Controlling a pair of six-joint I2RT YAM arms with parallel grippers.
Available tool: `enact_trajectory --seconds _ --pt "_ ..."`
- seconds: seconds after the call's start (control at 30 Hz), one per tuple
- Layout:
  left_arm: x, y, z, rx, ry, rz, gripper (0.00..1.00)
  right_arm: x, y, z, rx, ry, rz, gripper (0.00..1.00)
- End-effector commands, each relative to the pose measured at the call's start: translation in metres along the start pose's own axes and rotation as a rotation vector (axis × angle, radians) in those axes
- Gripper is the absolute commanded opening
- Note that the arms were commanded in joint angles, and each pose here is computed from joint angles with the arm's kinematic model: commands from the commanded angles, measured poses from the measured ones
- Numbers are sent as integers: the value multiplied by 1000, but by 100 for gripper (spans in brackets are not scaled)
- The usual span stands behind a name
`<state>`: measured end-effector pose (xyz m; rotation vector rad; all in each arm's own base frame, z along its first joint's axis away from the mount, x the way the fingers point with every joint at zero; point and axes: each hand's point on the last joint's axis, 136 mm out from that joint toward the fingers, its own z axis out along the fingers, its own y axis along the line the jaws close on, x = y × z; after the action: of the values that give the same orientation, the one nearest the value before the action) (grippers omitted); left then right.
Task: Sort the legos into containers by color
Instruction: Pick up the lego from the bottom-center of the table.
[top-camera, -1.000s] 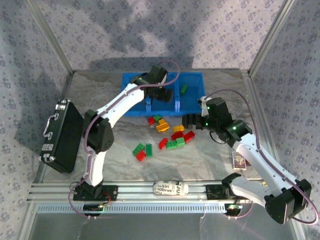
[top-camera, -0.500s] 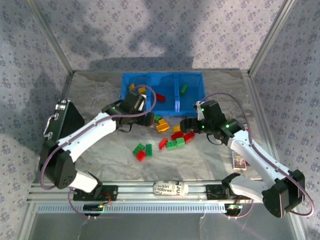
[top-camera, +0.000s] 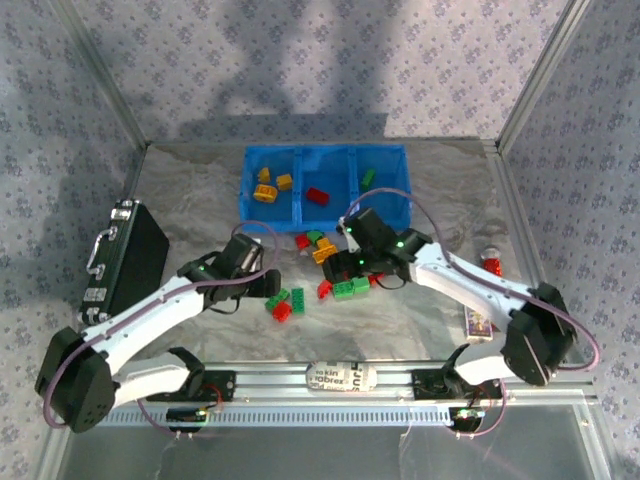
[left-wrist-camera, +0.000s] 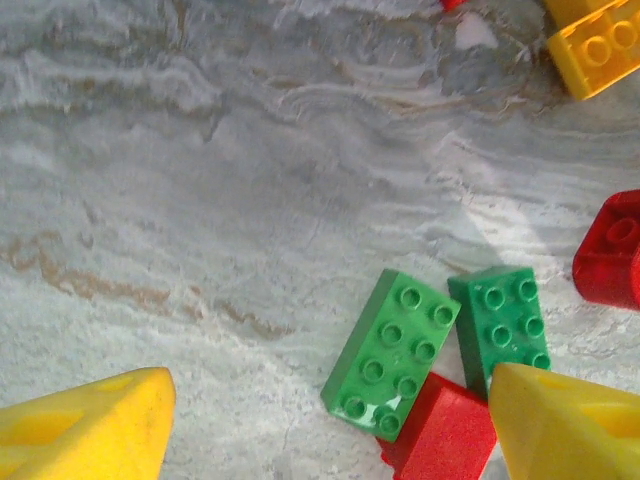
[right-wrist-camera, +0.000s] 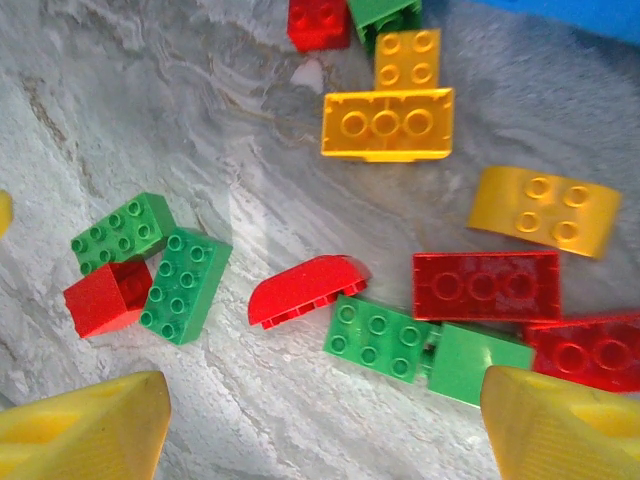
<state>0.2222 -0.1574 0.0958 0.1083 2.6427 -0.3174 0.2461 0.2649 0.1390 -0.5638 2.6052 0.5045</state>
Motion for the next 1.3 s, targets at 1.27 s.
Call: enact_trajectory --seconds 1.27 --pt "0 42 -74 89 -194 -342 64 56 138 103 11 262 -487 77"
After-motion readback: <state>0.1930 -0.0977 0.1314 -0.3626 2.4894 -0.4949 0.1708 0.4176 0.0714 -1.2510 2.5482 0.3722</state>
